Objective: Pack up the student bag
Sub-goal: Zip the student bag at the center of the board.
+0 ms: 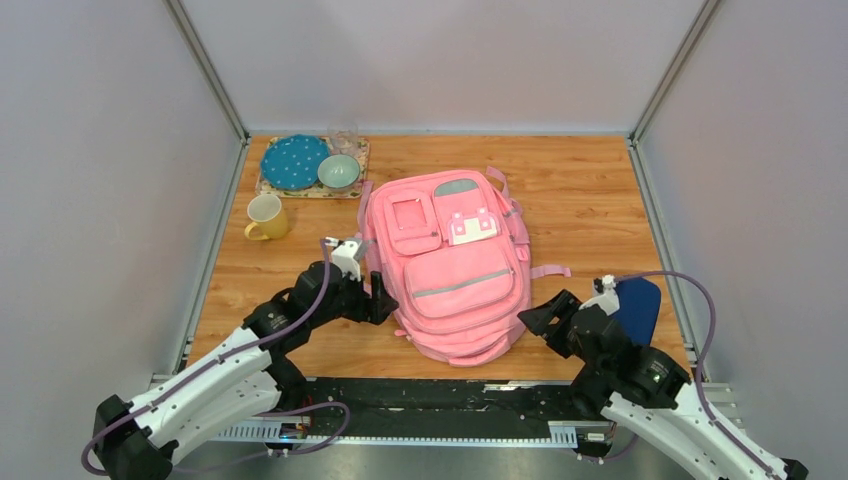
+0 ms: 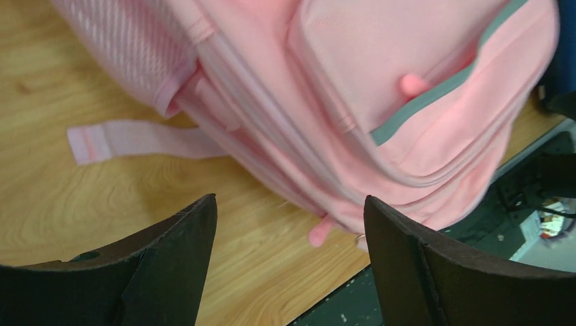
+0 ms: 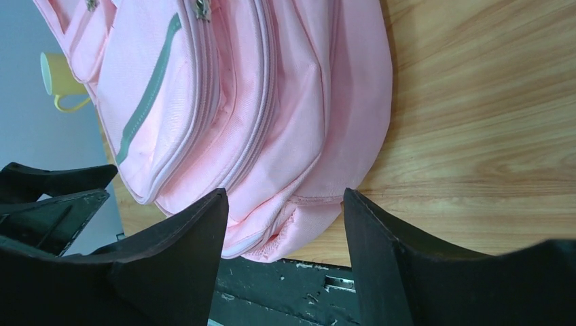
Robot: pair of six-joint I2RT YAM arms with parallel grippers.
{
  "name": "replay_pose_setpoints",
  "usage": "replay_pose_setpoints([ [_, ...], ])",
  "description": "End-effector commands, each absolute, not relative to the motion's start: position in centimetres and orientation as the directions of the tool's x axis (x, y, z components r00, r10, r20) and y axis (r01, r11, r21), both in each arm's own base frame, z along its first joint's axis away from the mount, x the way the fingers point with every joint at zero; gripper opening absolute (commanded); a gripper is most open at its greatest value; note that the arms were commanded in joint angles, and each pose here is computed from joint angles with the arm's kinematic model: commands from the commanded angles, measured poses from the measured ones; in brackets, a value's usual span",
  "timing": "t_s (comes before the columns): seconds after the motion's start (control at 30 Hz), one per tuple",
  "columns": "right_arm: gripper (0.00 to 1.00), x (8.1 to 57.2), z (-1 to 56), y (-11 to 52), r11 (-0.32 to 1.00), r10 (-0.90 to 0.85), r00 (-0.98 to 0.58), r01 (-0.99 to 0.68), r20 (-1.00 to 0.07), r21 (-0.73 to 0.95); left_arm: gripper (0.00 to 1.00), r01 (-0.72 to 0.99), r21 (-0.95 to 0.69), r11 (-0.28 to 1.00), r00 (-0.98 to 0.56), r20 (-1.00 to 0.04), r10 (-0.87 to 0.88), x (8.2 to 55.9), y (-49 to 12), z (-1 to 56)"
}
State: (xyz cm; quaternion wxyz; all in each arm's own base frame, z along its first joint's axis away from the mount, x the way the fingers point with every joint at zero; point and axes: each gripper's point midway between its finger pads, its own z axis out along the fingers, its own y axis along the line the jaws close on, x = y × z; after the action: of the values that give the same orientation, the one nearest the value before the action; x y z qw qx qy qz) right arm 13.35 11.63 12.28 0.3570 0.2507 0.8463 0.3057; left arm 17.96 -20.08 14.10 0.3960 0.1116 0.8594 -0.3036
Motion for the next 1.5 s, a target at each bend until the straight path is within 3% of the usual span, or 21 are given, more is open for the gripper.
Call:
replay_pose_setpoints([
  [0.0, 0.66, 13.4, 12.3, 14.0, 0.659, 0.619, -0.668, 0.158, -0.412, 0.735, 0.85, 0.344, -0.438, 0.831, -0.706, -0.704, -0.078, 17.6, -18.9, 11.5],
  [0.53, 0.66, 12.7, 12.7, 13.9, 0.631, 0.624, -0.676, 0.141, -0.392, 0.763, 0.83, 0.263, -0.577, 0.773, -0.705, -0.662, -0.255, 19.0, -19.9, 8.5],
  [1.03, 0.66, 12.7, 14.5, 13.9, 0.616, 0.631, -0.666, 0.12, -0.397, 0.778, 0.59, 0.107, -0.692, 0.714, -0.716, -0.552, -0.427, 19.7, -19.5, 6.5],
  [1.2, 0.66, 12.7, 14.5, 13.8, 0.613, 0.634, -0.666, 0.123, -0.394, 0.78, 0.58, 0.042, -0.669, 0.742, -0.673, -0.568, -0.473, 19.5, -17.3, 5.9],
  [1.47, 0.66, 12.6, 14.7, 13.9, 0.609, 0.634, -0.667, 0.119, -0.391, 0.784, 0.66, 0.0, -0.631, 0.776, -0.663, -0.58, -0.472, 19.7, -16.3, 4.9],
])
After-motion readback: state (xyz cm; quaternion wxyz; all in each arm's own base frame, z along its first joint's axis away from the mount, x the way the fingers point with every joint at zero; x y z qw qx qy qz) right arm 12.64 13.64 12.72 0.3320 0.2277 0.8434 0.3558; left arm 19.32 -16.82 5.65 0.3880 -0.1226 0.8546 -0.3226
